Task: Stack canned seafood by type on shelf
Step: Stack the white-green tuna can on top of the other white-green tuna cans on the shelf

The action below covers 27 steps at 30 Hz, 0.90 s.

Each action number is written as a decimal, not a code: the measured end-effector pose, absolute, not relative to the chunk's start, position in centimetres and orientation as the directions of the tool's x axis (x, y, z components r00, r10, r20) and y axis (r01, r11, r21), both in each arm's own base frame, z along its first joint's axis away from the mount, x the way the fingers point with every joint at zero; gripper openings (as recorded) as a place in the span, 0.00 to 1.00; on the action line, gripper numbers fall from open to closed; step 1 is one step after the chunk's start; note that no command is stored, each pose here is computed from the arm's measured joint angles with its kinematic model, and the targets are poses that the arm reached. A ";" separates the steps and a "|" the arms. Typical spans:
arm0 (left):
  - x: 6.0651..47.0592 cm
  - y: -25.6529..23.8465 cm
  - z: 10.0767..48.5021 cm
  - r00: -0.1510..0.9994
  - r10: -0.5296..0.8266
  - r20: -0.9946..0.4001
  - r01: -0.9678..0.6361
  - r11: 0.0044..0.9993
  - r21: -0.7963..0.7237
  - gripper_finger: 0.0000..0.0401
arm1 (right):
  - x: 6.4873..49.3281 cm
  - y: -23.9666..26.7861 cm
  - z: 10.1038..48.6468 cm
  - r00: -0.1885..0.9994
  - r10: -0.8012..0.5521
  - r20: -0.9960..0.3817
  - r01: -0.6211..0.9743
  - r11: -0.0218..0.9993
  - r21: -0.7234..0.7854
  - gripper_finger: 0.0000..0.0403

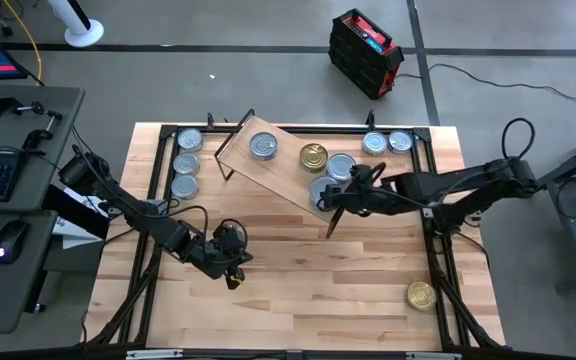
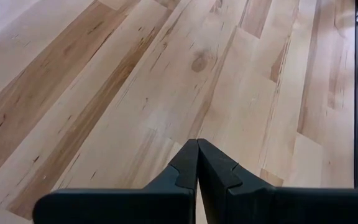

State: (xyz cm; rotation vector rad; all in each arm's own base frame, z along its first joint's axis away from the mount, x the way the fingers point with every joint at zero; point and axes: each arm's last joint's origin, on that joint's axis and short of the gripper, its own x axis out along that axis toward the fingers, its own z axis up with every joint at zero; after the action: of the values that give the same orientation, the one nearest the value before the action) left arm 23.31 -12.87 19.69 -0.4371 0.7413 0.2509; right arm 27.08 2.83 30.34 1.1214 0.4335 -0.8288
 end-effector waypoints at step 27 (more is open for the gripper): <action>23.1 -13.4 20.0 0.712 -0.019 -0.702 -0.319 0.881 -0.348 0.00 | 22.6 4.5 34.5 0.663 -0.266 -0.700 0.736 0.400 0.546 0.77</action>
State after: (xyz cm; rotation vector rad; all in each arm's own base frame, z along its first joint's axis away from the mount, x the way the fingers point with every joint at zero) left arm 23.08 -13.43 20.05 -0.4737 0.7666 0.1733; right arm 22.60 4.51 34.53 0.9621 0.5644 -0.6781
